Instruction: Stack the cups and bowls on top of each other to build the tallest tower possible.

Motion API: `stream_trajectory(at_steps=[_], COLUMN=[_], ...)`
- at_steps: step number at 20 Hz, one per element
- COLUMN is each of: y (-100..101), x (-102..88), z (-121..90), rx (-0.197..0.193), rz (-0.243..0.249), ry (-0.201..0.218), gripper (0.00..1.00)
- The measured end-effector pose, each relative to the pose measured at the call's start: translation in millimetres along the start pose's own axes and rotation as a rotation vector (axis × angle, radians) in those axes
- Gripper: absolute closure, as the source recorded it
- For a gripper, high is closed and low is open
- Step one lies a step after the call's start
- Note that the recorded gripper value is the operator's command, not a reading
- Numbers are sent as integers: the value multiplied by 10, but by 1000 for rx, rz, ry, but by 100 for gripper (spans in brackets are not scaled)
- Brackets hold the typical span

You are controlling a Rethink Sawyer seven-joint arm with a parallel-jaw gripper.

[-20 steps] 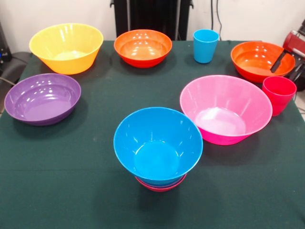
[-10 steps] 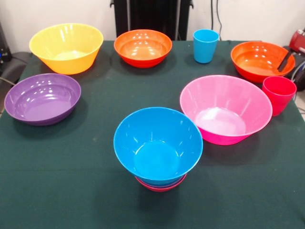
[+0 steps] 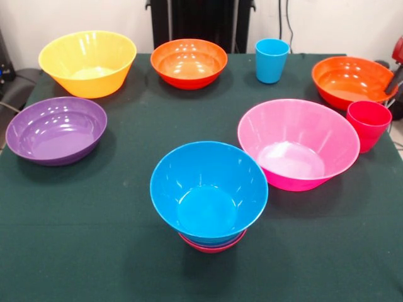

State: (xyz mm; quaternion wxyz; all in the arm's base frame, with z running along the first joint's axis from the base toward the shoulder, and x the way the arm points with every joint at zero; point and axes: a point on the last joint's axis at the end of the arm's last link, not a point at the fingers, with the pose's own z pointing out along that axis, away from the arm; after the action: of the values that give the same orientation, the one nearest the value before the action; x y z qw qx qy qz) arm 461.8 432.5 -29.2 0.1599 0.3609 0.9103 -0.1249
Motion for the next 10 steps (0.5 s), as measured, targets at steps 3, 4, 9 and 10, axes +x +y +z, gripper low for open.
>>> stream_trajectory(at_steps=[3,4,9,10], y=[3,2,-7,-8], x=[-17,-19,-34,-33], z=[-40,-47,-71,-70], rx=[-4,-4,-5,-5], rz=[4,5,10,10], ry=[2,3,4,4], gripper=[100,100,100,100])
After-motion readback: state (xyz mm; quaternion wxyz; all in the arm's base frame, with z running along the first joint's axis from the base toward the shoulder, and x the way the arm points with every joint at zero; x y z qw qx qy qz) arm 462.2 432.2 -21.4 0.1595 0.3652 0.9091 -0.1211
